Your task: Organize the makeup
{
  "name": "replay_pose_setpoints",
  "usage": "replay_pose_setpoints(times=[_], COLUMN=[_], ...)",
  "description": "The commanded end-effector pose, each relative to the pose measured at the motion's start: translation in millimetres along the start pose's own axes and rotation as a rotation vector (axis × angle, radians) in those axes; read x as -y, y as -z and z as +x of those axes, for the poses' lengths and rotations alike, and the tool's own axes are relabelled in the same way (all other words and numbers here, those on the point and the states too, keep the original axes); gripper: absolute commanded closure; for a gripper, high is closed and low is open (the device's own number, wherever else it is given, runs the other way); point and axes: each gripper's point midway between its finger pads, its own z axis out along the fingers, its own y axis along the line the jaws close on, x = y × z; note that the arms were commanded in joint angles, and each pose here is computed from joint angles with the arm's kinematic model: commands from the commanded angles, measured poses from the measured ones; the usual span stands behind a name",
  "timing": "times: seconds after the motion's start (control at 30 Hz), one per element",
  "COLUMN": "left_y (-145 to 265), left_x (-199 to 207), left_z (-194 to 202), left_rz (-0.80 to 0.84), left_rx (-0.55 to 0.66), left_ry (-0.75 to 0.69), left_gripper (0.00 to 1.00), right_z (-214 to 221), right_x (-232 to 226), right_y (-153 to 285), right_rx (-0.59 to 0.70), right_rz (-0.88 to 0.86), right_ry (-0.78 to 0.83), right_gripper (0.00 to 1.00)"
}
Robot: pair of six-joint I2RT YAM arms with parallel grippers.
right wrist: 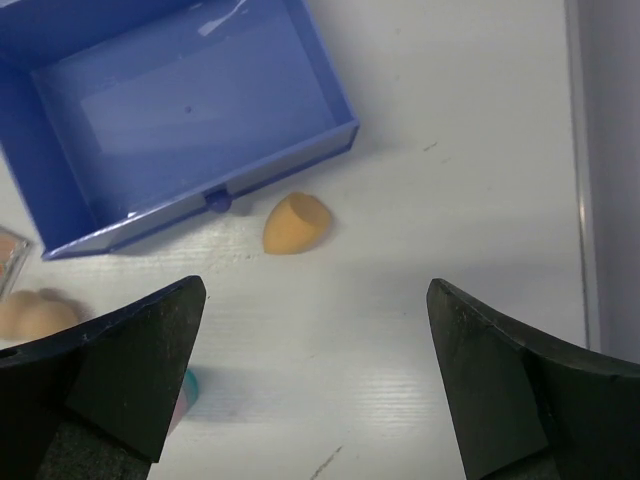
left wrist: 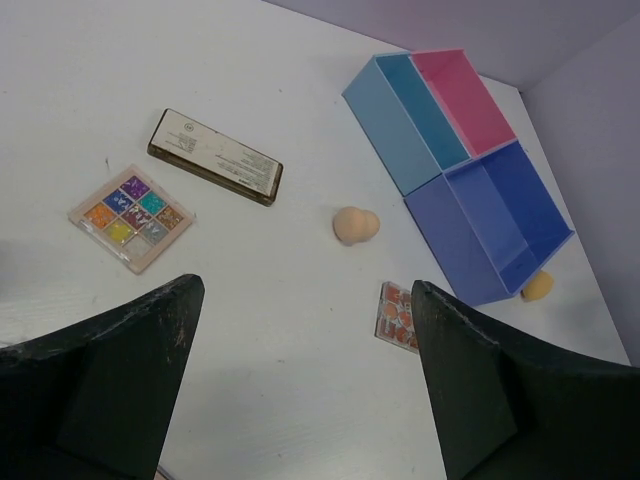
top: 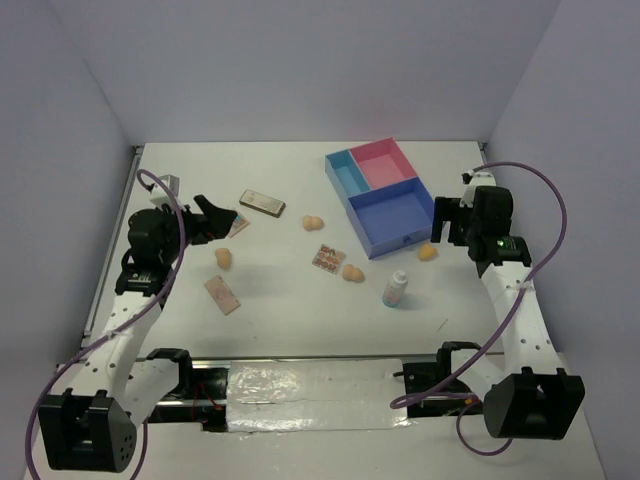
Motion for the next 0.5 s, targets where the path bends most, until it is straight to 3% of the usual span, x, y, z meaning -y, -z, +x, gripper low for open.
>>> replay_pose_setpoints(times=[0.0, 0.1, 0.13, 0.2, 0.23, 0.27, 0.37, 0.47], left_y=[-2.4, -5.5, -7.1, -10.5, -11.1, -12.1, -15.0, -18.5], left_x=[14.6, 17.7, 19.2, 20.1, 22.8, 23.6, 27.9, 32.5], left_z=[-18.2, -15.5, -12.9, -11.6, -10.9, -11.4, -13.7, -15.9], left_rz=[0.063, 0.090, 0.104, 0.119, 0.134, 0.139, 0.165, 0.193], left_rx=[0.051, 0.039, 0.026, 0.018, 0.011, 0.010, 0.008, 0.002], left_ry=[-0.031, -0.026, -0.024, -0.023, -0.024, -0.023, -0.031, -0.036], left_gripper=[0.03, 0.14, 0.30, 0.50, 0.66, 0.72, 0.85, 0.85], right_z=[-14.9, -13.7, -12.6, -9.5, -4.5, -4.1, 5.7, 14.1], right_x=[-16.6, -41.3, -42.8, -47.5, -51.4, -50.7, -54.5, -52.1], right_y=[11.8, 23.6, 28.2, 31.2, 30.6, 32.8, 34.0, 33.9], right_rx=[0.013, 0.027, 0.060, 0.092, 0.099, 0.114, 0.097, 0.047], right_rz=[-0.109, -0.286, -0.316, -0.342, -0.346, -0.337, -0.336, -0.338], right_ry=[0.021, 0.168, 0.282, 0.382, 0.429, 0.485, 0.583, 0.610], right_gripper=[0.00, 0.01, 0.00, 0.00, 0.00, 0.00, 0.00, 0.00])
